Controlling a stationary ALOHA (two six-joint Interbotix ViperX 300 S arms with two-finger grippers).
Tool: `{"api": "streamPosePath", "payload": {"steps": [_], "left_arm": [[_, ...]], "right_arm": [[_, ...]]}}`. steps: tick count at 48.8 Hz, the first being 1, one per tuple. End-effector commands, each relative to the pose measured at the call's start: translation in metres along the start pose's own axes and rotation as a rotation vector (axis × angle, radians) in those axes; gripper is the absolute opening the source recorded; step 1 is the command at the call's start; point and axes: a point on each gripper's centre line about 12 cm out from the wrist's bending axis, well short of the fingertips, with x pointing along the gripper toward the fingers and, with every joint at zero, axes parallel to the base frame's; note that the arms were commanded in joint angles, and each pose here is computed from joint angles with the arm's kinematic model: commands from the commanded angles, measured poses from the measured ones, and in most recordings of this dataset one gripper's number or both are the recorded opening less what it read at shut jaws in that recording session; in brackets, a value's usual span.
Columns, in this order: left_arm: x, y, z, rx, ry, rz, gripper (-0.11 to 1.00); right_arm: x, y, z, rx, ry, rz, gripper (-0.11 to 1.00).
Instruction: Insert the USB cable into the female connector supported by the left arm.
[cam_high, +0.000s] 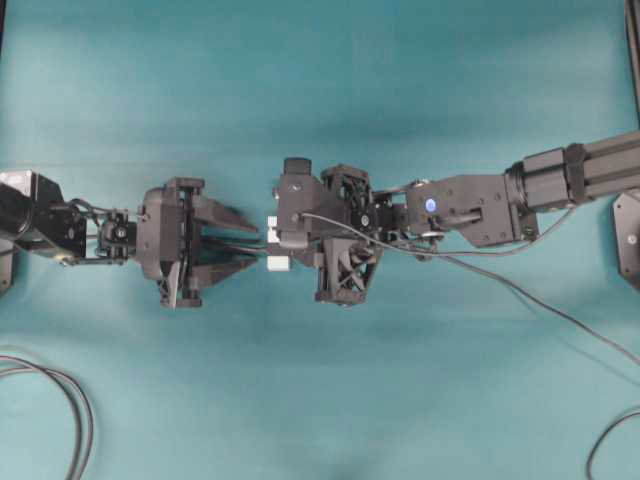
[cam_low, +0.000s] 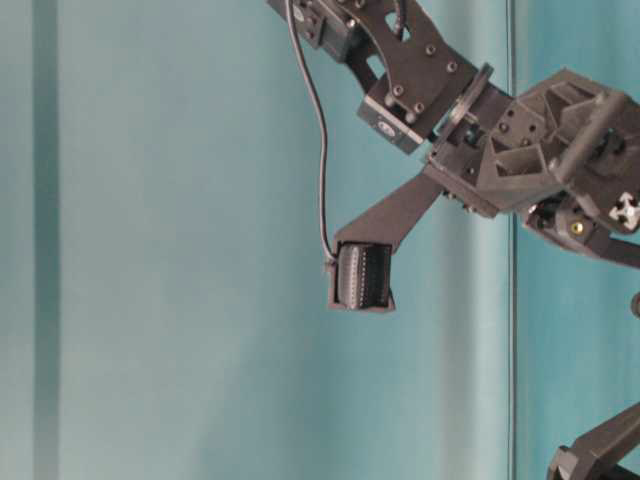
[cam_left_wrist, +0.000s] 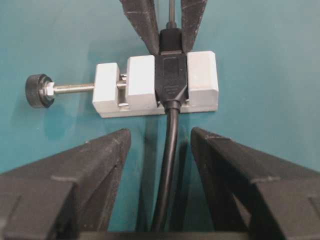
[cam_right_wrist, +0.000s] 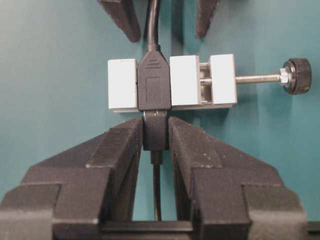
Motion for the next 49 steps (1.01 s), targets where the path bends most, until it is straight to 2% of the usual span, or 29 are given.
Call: {"api": "streamPosePath", "payload": {"steps": [1,6,9,17,24,29,36,49], "left_arm": [[0.000,0.007,0.005,-0.016,-0.006,0.027,0.72],[-0.003,0.006,0.006,-0.016,-0.006,0.022,0.72],[-0.005,0.005,0.007,-0.015,-0.008,0.020,0.72],[-0.013,0.003,0.009,-0.017,-0.012,0.012,0.72],[-0.027,-0.003,0.006,-0.013,0.010,-0.006,0.73],[-0.039,-0.003,0.008,-0.044,0.010,-0.011,0.72],[-0.052,-0.001,0.026,-0.102,-0.051,-0.009,0.72],[-0.078,0.001,0.051,-0.114,-0.069,-0.020,0.72]], "right_arm": [[-0.014,0.001,0.018,-0.002,-0.058,0.005,0.39],[-0.014,0.002,0.018,-0.003,-0.059,0.006,0.69],[-0.014,0.002,0.018,-0.004,-0.059,0.008,0.78],[-0.017,0.008,0.015,-0.014,-0.054,0.016,0.77],[-0.034,0.009,0.006,-0.018,-0.053,0.021,0.77],[-0.052,0.008,-0.006,-0.018,-0.068,0.025,0.77],[-0.079,0.007,-0.015,-0.017,-0.155,0.044,0.77],[-0.121,0.004,-0.037,-0.014,-0.227,0.057,0.77]]}}
